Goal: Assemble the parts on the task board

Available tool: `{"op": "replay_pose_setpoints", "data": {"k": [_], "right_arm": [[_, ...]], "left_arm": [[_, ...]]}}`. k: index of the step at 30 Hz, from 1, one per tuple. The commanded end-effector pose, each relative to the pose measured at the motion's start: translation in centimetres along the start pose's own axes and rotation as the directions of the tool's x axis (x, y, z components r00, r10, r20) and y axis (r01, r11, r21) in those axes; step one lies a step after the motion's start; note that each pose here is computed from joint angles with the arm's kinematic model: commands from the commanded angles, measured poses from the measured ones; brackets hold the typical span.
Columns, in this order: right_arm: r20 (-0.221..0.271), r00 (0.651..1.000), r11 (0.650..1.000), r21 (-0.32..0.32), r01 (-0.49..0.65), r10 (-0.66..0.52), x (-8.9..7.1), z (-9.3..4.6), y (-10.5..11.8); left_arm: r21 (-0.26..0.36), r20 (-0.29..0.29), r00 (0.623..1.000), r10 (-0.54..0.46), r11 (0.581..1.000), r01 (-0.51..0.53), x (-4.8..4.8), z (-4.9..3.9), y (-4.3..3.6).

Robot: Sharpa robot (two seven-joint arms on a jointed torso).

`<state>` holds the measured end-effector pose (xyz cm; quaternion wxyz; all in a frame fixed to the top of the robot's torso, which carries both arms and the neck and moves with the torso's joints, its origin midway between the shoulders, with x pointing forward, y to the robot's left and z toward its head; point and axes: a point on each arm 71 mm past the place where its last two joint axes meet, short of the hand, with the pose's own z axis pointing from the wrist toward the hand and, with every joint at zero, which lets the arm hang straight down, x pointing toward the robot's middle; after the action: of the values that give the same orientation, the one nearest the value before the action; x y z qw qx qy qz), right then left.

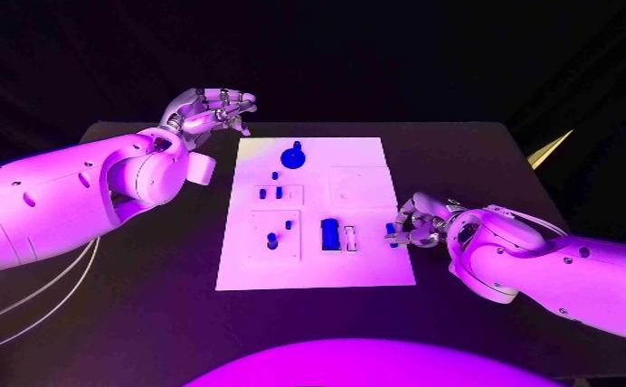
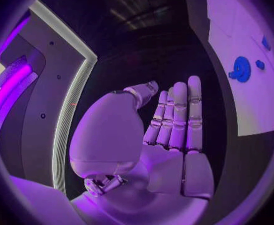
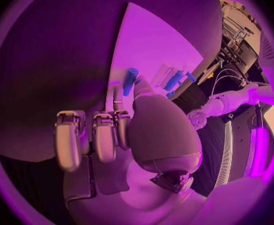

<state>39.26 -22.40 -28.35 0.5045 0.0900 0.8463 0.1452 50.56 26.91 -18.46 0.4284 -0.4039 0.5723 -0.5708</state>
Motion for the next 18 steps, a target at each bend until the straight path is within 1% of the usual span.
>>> {"op": "replay_pose_setpoints", "data": {"k": [1, 10, 18], "right_arm": [[-0.010, 1.000, 1.000, 0.003, 0.009, -0.009, 0.28, 0.17, 0.02], [-0.025, 0.999, 0.999, 0.013, 0.037, -0.037, 0.87, 0.62, 0.10], [-0.022, 0.999, 0.999, 0.013, 0.045, -0.045, 1.02, 0.54, 0.26]], "left_arm": [[0.002, -0.005, 1.000, -0.003, 1.000, 0.003, 0.13, 0.01, -0.06], [0.002, -0.005, 1.000, -0.003, 1.000, 0.003, 0.10, 0.00, -0.06], [0.002, -0.004, 1.000, -0.002, 1.000, 0.002, 0.09, -0.01, -0.06]]}}
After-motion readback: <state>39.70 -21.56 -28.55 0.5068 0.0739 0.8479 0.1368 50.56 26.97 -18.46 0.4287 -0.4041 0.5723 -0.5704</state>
